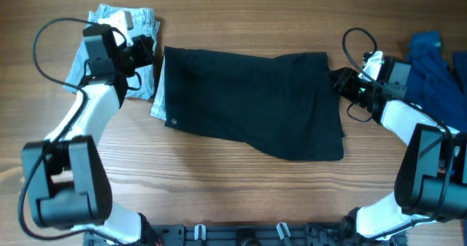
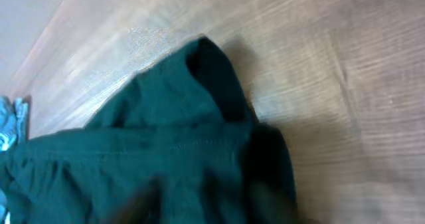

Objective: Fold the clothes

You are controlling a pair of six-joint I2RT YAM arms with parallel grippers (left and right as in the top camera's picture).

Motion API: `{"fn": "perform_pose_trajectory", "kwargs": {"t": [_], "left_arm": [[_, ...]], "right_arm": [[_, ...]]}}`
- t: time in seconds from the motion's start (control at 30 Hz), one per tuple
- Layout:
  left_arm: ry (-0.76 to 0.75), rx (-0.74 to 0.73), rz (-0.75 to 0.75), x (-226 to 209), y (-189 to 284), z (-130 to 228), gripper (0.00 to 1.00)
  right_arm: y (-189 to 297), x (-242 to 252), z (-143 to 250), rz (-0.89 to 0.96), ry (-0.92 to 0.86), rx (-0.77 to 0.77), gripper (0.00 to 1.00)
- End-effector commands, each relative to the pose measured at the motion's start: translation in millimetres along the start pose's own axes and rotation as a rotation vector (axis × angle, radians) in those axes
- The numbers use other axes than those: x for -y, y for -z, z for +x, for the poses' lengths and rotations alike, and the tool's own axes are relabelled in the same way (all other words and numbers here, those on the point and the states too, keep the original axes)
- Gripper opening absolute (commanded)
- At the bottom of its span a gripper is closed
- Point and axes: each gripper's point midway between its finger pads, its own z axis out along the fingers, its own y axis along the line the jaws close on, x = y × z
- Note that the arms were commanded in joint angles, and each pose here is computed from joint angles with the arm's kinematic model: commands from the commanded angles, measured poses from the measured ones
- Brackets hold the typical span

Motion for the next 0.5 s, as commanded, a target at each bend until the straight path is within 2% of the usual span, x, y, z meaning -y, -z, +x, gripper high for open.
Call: {"fn": "perform_pose_trajectory", "kwargs": {"t": [0.0,0.1,0.13,0.17,0.23,0.47], "left_arm": [[0.016,-0.011,0.01,5,7,-1,0.04],[0.016,-0.026,0.003,3,7,3,0.04],[0.019,-0.033,0.0,2,7,5,0.07],[0.022,-0.04,-0.003,1,6,7,0.18],[0.015,-0.062,-0.008,-3,0,15,0.29],[0.028,-0.12,-0.005,-18,-31,44,0.31]], "right_arm": [[-2,-4,-7,-0.027,0.028,0.026,0.14],[-2,-6,-12,-0.034,0.039,0.043,0.16],[-2,-7,-13,-0.036,0.042,0.048,0.16],[-1,-7,-14,-0.039,0.046,0.054,0.15],[-1,-8,-16,-0.042,0.051,0.061,0.08],[-1,-10,-15,-0.052,0.051,0.055,0.08]]}}
